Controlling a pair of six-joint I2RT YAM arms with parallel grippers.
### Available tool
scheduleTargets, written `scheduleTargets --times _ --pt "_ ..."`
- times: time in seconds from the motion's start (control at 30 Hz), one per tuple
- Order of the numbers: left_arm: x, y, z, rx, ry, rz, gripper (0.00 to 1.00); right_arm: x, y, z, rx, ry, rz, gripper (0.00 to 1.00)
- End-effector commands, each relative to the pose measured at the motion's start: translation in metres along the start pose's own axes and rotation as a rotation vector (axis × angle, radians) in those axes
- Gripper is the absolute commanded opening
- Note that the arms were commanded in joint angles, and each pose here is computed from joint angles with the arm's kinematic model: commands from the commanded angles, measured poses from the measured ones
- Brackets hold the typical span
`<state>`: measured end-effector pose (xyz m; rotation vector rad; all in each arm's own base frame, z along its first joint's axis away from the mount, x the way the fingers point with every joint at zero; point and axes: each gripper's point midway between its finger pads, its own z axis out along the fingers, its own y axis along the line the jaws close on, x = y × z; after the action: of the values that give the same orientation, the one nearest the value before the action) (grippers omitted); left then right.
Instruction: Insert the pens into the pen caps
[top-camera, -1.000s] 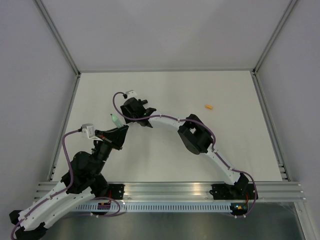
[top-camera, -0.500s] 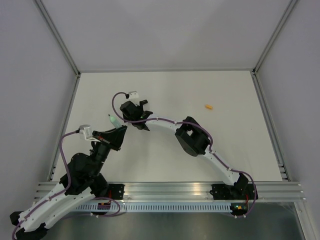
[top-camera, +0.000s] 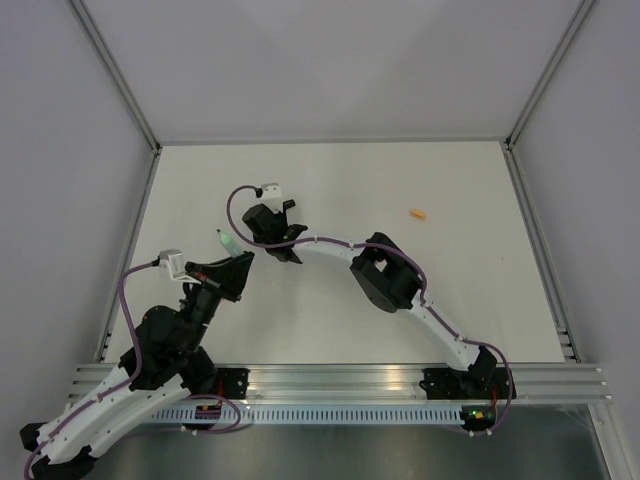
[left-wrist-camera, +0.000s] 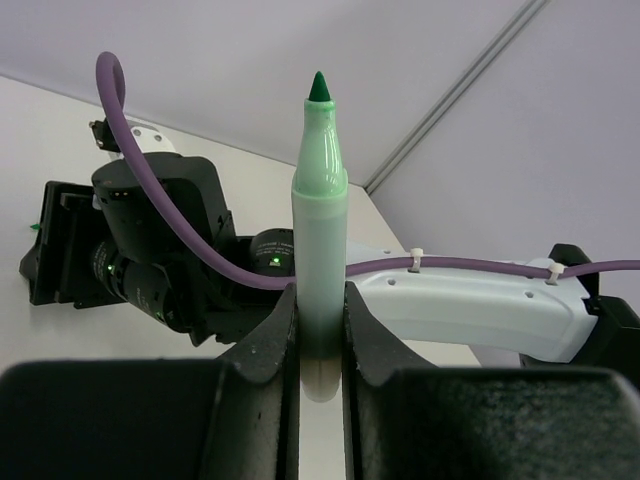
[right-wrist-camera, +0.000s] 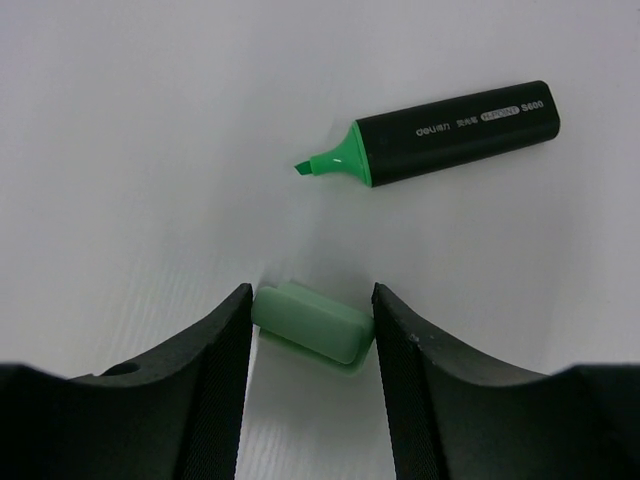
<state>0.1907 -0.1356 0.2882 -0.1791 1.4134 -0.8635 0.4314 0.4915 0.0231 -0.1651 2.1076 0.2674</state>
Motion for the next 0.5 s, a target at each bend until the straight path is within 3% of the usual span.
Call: scheduleTargets --times 0.0,0.17,0.3,0.47 --pt "-0.004 -0.001 0.003 -0.014 -0.012 -0.015 0.02 0.042 -0.028 -0.008 0.043 0.107 -0.098 0.50" --pt "0.000 0.002 0.006 -0.030 -0.001 0.010 0.02 0.031 -0.041 -0.025 0.041 0.101 -0.165 0.44" --pt "0.012 -0.001 0.013 -0.030 0.049 0.045 0.02 0.033 -0.080 -0.041 0.071 0.119 -0.189 0.38" --pt "0.035 -0.013 0.025 0.008 0.151 0.077 0.02 -0.018 -0.115 -0.075 0.061 0.066 -0.196 0.30"
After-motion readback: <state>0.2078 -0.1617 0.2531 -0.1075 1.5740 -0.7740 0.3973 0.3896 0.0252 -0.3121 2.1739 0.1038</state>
